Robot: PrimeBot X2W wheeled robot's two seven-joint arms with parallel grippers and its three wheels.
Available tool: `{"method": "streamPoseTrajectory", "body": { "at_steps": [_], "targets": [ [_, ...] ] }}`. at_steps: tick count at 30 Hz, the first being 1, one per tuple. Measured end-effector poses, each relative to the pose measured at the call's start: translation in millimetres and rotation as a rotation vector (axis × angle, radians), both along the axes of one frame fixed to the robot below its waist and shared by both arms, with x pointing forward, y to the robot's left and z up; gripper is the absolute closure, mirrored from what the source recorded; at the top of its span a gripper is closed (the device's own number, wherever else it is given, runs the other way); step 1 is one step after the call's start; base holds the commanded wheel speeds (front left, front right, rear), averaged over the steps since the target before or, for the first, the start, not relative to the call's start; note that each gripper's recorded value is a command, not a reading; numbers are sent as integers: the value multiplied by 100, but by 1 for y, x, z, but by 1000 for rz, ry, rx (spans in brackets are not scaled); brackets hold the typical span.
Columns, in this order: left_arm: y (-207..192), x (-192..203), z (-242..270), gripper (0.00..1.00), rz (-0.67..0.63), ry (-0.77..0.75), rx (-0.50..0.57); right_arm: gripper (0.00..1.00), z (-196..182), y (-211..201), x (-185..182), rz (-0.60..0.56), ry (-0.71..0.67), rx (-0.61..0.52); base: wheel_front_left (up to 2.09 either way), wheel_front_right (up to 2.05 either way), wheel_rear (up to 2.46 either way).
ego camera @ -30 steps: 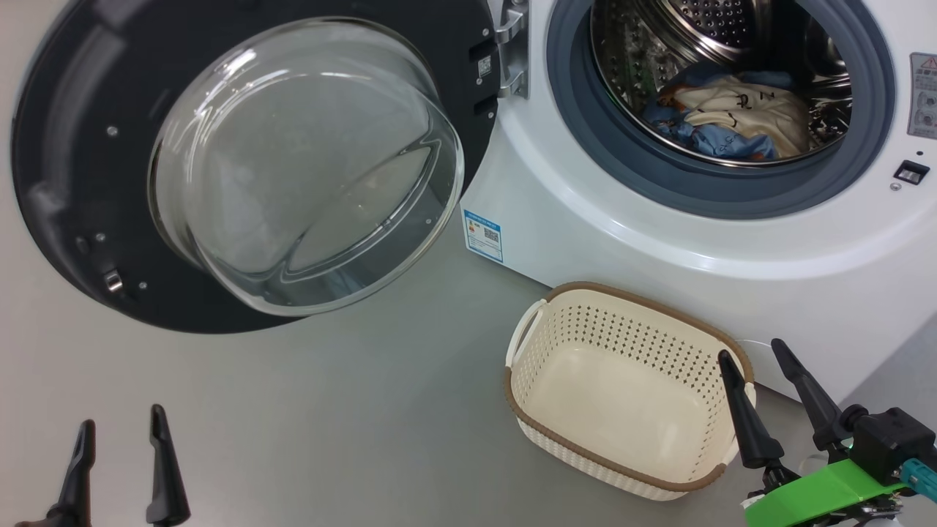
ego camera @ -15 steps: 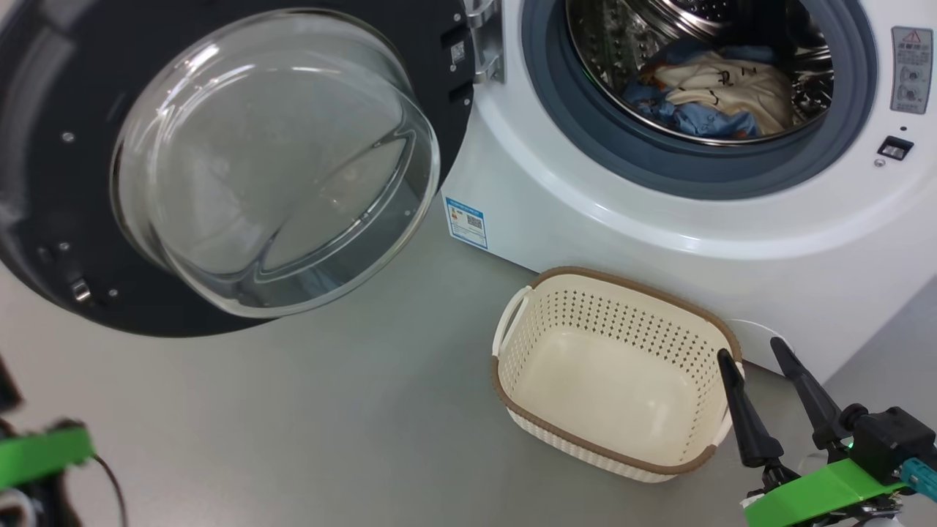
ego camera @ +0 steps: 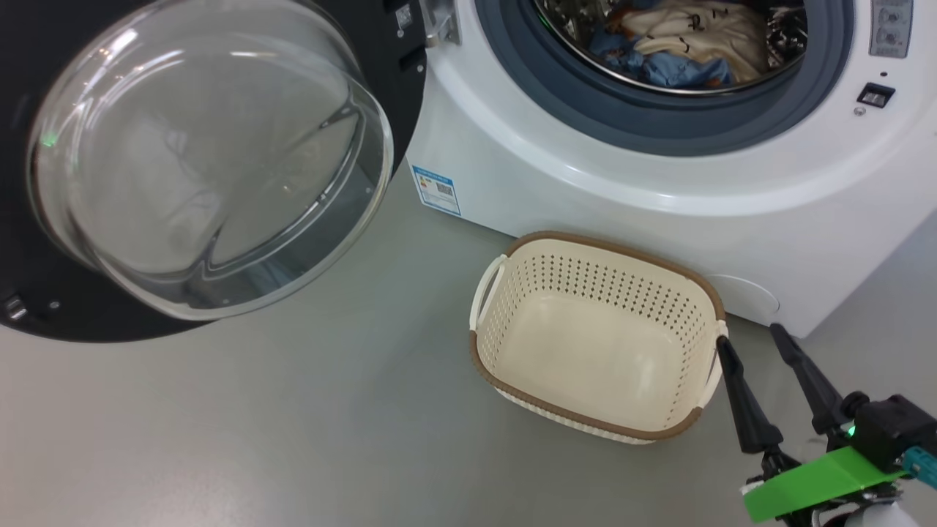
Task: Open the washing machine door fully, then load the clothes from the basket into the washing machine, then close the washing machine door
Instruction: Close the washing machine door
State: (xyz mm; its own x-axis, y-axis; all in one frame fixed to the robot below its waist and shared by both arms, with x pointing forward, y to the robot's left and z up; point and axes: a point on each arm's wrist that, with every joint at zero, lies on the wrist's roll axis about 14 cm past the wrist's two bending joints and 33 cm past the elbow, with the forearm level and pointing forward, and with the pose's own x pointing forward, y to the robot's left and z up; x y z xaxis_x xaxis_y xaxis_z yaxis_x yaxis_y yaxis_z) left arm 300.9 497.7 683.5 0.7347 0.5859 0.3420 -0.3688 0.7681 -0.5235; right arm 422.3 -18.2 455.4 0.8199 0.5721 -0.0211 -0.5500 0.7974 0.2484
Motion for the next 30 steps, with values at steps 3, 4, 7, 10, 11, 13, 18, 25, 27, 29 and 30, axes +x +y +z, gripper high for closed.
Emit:
{"method": "streamPoseTrajectory", "body": {
  "at_steps": [3,4,7,10,11,13,18,25,27,29,30],
  "targets": [
    [12,14,2,100,-38,29,-69,0,2,0,10,-2,-15,5,0,0,0],
    [15,20,0,100,-54,52,-89,0,2,0,13,-1,-19,5,0,0,0],
    [16,38,-12,100,-120,116,-180,0,-3,-2,19,3,-17,-4,0,0,0],
    [21,49,-22,100,-158,187,-243,0,-11,0,21,15,-2,-8,0,0,0],
    [23,52,-23,100,-162,213,-250,0,-15,-1,22,16,6,-11,0,0,0],
    [27,55,-23,100,-175,253,-262,0,-20,-2,23,17,16,-18,0,0,0],
    [24,63,-38,100,-219,387,-300,0,-29,-2,25,27,32,-26,0,0,0],
    [32,63,-49,100,-211,470,-335,0,-32,1,37,47,13,-34,0,0,0],
    [31,66,-52,100,-215,480,-337,0,-34,3,38,52,15,-34,0,0,0],
    [30,67,-54,100,-218,493,-338,0,-36,3,38,53,18,-34,0,0,0],
    [28,69,-58,100,-223,509,-340,0,-37,3,38,55,21,-35,0,0,0]
  ]
}}
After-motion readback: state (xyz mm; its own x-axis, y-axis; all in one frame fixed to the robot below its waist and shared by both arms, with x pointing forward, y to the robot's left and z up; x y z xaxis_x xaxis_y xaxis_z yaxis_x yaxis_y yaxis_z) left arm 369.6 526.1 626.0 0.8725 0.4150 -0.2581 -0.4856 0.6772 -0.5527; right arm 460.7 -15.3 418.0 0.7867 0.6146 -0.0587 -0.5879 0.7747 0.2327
